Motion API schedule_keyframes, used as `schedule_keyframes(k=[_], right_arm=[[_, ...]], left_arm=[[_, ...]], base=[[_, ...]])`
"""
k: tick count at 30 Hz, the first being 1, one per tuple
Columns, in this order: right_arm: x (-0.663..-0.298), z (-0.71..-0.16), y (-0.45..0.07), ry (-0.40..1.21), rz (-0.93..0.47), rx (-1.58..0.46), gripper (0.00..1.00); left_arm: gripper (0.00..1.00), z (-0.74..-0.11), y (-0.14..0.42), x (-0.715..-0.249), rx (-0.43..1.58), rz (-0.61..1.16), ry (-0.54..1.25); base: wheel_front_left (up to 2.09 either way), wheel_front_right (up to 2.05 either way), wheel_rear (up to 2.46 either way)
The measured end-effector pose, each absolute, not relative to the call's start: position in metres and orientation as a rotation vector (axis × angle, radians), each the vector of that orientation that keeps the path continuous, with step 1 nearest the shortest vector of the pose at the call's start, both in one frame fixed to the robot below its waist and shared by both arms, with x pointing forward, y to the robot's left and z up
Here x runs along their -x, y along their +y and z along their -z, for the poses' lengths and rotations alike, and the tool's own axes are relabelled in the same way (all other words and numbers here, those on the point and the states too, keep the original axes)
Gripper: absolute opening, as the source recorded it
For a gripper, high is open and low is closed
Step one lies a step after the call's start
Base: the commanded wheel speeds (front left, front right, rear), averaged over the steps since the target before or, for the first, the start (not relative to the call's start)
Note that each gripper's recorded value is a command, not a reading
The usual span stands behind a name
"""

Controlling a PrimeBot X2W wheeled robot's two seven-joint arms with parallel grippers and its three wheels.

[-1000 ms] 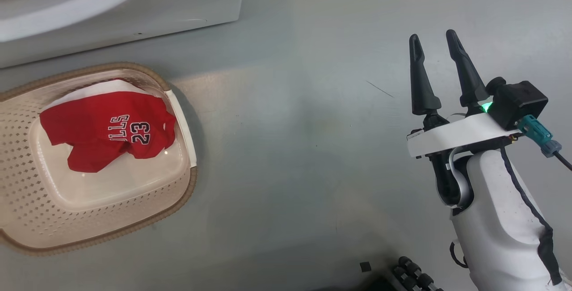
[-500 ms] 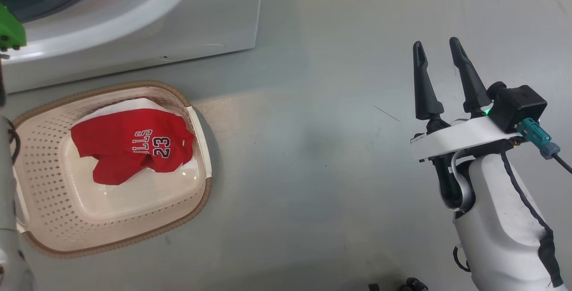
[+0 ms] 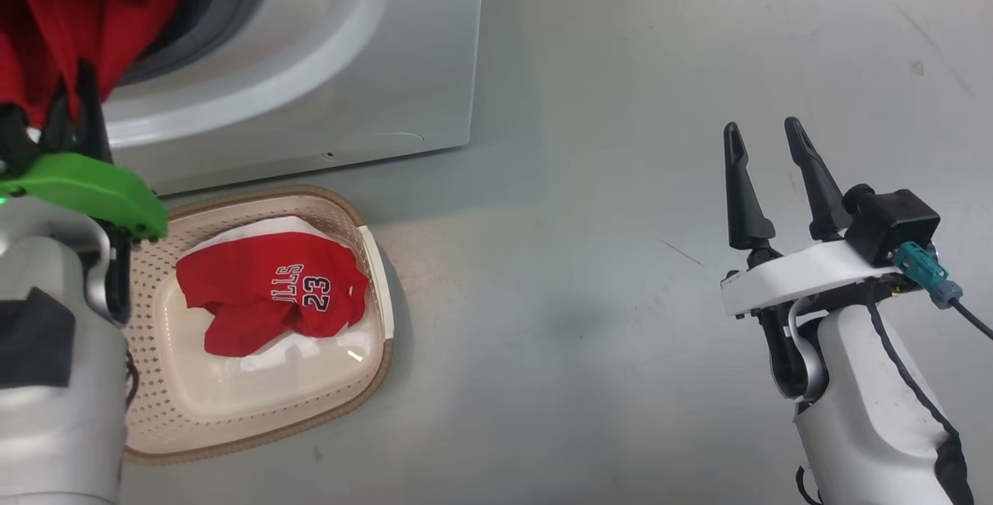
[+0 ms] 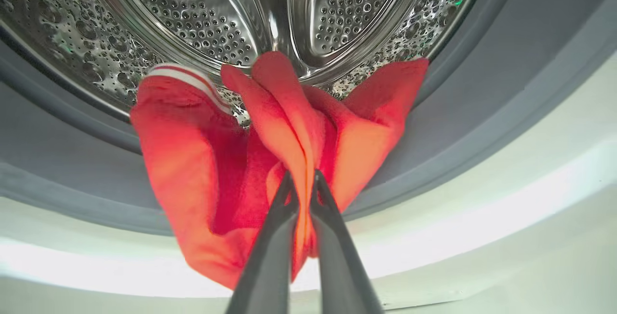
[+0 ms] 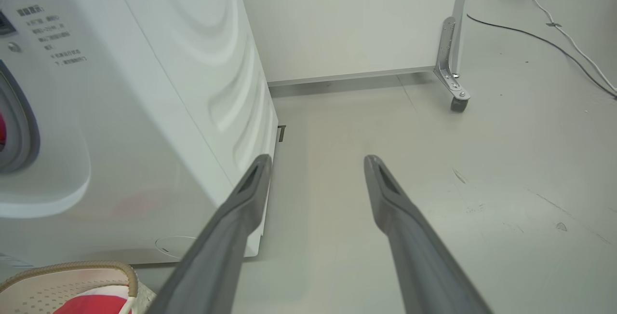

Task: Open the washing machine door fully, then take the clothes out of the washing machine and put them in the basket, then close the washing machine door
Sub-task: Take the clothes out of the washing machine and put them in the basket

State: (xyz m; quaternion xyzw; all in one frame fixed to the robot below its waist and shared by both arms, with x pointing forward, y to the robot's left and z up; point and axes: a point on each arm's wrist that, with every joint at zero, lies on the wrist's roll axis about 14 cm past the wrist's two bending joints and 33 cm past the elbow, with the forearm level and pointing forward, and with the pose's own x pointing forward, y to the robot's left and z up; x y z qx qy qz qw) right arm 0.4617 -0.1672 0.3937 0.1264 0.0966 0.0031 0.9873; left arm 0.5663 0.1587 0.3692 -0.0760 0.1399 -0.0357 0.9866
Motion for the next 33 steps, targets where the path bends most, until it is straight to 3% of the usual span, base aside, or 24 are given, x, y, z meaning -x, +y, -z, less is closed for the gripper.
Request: schedule_keyframes(k=[21, 33], right_arm=[[-0.437, -0.428, -0.155, 0.135, -0.038, -0.264, 1.00], [-0.438, -0.428, -0.151, 0.135, -0.053, -0.268, 1.00]], left_arm=[[0.00, -0.320, 0.145, -0.416, 0.280, 0.024, 0.525], [0.00, -0.299, 0.134, -0.388, 0.259, 0.070, 0.613]], base=[[0.00, 0.00, 0.00], [0.00, 0.00, 0.00]])
